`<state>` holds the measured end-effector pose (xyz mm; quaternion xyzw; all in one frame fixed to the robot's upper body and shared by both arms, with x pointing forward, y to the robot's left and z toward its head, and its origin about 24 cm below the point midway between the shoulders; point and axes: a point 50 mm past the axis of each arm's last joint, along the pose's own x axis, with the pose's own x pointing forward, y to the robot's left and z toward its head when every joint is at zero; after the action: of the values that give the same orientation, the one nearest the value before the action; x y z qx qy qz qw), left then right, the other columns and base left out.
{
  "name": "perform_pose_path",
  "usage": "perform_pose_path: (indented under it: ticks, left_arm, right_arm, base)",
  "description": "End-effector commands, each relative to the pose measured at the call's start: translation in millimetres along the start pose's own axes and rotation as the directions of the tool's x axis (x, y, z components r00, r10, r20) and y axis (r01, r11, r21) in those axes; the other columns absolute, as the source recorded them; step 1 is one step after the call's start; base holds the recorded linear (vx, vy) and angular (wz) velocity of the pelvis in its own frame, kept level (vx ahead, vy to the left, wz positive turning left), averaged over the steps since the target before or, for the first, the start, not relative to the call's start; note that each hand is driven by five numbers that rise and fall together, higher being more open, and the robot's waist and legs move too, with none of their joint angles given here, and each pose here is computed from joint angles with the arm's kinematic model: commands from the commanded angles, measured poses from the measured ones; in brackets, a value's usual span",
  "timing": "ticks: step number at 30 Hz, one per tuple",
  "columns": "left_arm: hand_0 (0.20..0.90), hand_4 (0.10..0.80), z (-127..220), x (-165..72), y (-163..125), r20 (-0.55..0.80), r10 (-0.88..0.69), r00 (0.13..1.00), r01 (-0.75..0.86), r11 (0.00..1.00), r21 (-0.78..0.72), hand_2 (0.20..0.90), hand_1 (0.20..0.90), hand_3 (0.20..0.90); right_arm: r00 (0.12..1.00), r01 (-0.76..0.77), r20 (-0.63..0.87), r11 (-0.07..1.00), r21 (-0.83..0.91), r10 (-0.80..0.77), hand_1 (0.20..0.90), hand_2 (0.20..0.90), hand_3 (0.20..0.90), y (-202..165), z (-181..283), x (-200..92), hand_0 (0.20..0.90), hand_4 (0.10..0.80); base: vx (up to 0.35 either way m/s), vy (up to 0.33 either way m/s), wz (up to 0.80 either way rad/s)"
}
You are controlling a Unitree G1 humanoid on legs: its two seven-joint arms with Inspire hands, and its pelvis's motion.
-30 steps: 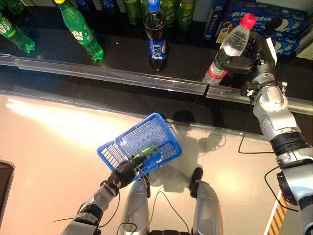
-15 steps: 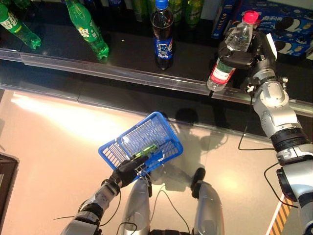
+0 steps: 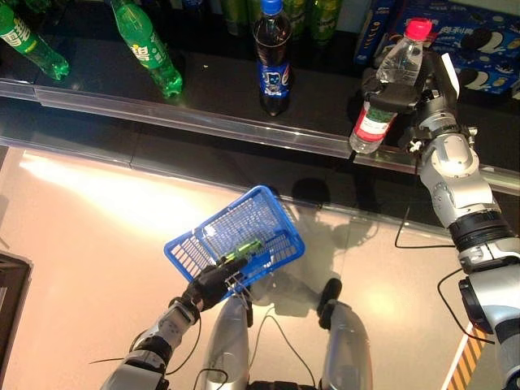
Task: Pick up the drink and place into the basket.
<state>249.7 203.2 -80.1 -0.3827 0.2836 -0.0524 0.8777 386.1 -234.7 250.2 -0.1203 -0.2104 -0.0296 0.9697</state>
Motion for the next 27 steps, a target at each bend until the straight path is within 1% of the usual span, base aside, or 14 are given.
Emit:
perform_pose_path:
  ticks: [1,12,18,27]
  left_arm:
    - [0.300,0.100,-22.1,-24.1,21.7,-0.080,0.000,0.997,0.001,1.000,0.008,0.300,0.300,0.200]
    - [0.300,0.100,-27.5,-32.1,27.7,-0.043,0.009,0.999,-0.010,1.000,-0.008,0.300,0.300,0.200]
    - [0.300,0.100,-36.6,-37.4,29.9,-0.039,0.011,0.999,-0.012,1.000,-0.021,0.300,0.300,0.200]
    - [0.300,0.100,-35.2,-33.0,15.4,0.023,-0.045,0.999,0.046,0.996,-0.071,0.300,0.300,0.200]
  right_arm:
    - [0.965,-0.048,0.259,0.999,0.007,0.045,0.300,0.300,0.200,10.4,56.3,9.1,0.300,0.100]
    - [0.952,-0.072,0.299,0.997,0.003,0.068,0.300,0.300,0.200,12.6,52.3,-7.2,0.300,0.100]
    - [0.953,-0.112,0.283,0.994,0.011,0.104,0.300,0.300,0.200,13.9,39.3,-24.7,0.300,0.100]
    - [0.959,-0.157,0.244,0.987,0.039,0.143,0.300,0.300,0.200,26.2,16.6,-51.4,0.300,0.100]
  base:
    - [0.000,0.000,0.00]
    - [0.029,-0.006,0.06]
    - [0.080,0.004,0.13]
    - [0.069,-0.002,0.16]
